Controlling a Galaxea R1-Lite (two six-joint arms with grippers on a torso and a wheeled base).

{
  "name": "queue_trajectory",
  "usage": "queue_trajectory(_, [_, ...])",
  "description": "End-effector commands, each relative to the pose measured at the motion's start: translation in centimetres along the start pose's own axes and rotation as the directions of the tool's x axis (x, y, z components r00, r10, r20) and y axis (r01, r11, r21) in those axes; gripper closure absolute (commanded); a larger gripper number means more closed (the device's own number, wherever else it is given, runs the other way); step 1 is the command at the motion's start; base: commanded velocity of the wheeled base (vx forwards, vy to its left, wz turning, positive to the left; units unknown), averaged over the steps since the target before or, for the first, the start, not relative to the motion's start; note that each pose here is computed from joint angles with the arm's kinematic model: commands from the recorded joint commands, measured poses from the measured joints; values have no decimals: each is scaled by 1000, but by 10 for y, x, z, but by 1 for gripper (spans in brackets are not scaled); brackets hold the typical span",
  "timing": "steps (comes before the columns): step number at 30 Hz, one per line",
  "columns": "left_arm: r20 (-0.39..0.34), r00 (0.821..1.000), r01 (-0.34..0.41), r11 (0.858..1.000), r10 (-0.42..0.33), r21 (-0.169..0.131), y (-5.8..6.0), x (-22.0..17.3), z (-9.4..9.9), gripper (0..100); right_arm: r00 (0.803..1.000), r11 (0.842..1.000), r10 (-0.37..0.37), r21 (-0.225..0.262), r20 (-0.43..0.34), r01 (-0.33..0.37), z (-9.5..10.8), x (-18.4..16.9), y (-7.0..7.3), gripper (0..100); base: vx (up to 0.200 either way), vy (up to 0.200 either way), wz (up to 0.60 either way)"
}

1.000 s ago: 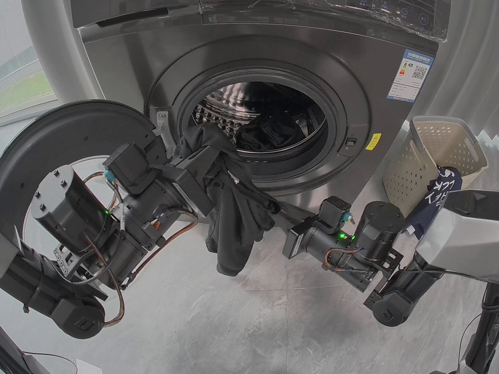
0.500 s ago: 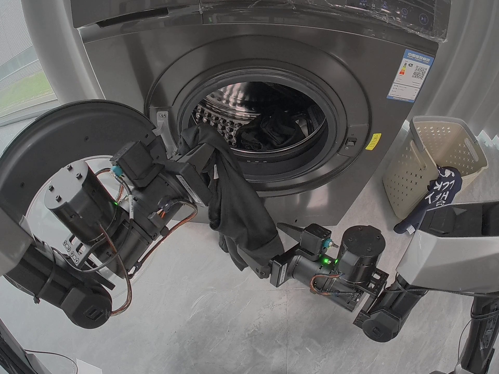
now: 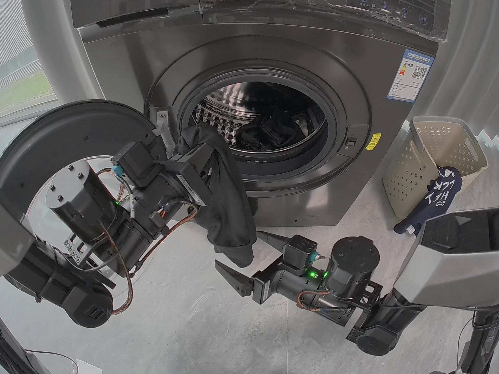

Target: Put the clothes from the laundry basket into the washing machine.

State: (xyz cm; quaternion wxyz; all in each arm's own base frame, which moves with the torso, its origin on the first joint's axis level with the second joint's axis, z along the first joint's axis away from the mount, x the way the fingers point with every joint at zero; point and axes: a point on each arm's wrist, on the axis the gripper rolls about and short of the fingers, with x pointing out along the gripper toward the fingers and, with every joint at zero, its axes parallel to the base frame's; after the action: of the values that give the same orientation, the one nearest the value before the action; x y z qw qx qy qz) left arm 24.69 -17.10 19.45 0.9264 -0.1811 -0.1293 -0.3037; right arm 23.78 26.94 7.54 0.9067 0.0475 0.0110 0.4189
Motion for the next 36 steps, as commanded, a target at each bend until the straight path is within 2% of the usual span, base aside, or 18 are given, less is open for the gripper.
queue_trajectory(1, [3, 1000, 1, 1000, -1, -1, 0, 0, 1, 100, 998, 999, 54, -7, 29, -54, 4, 7, 17, 0, 0, 0, 0])
queue_trajectory(6, [6, 1000, 3, 1000, -3, -1, -1, 0, 2, 100, 996, 998, 56, -11, 64, -55, -1, 29, 16, 0, 0, 0, 0])
queue_trajectory(13, [7, 1000, 5, 1000, -5, -2, -1, 0, 2, 100, 997, 998, 54, -32, 60, -52, -9, 52, 12, 0, 0, 0, 0])
queue_trajectory(15, [7, 1000, 5, 1000, -5, -2, -1, 0, 2, 100, 996, 998, 50, -38, 68, -48, -13, 59, 10, 0, 0, 0, 0])
queue_trajectory(16, [6, 1000, 6, 1000, -6, -2, -2, 0, 2, 100, 997, 998, 37, -46, 72, -33, -13, 64, 4, 0, 0, 0, 0])
queue_trajectory(25, [9, 1000, 9, 1000, -9, -4, -4, -1, 3, 100, 993, 997, -35, -59, 111, 41, -3, 77, -21, 0, 0, 0, 0])
queue_trajectory(35, [10, 1000, 5, 1000, -5, -3, -3, -1, 3, 100, 990, 996, -61, -61, 127, 69, 4, 76, -22, 0, 0, 0, 0])
queue_trajectory(36, [10, 1000, 4, 1000, -4, -3, -3, -1, 3, 100, 990, 996, -61, -61, 126, 69, 4, 76, -22, 100, 0, 0, 0])
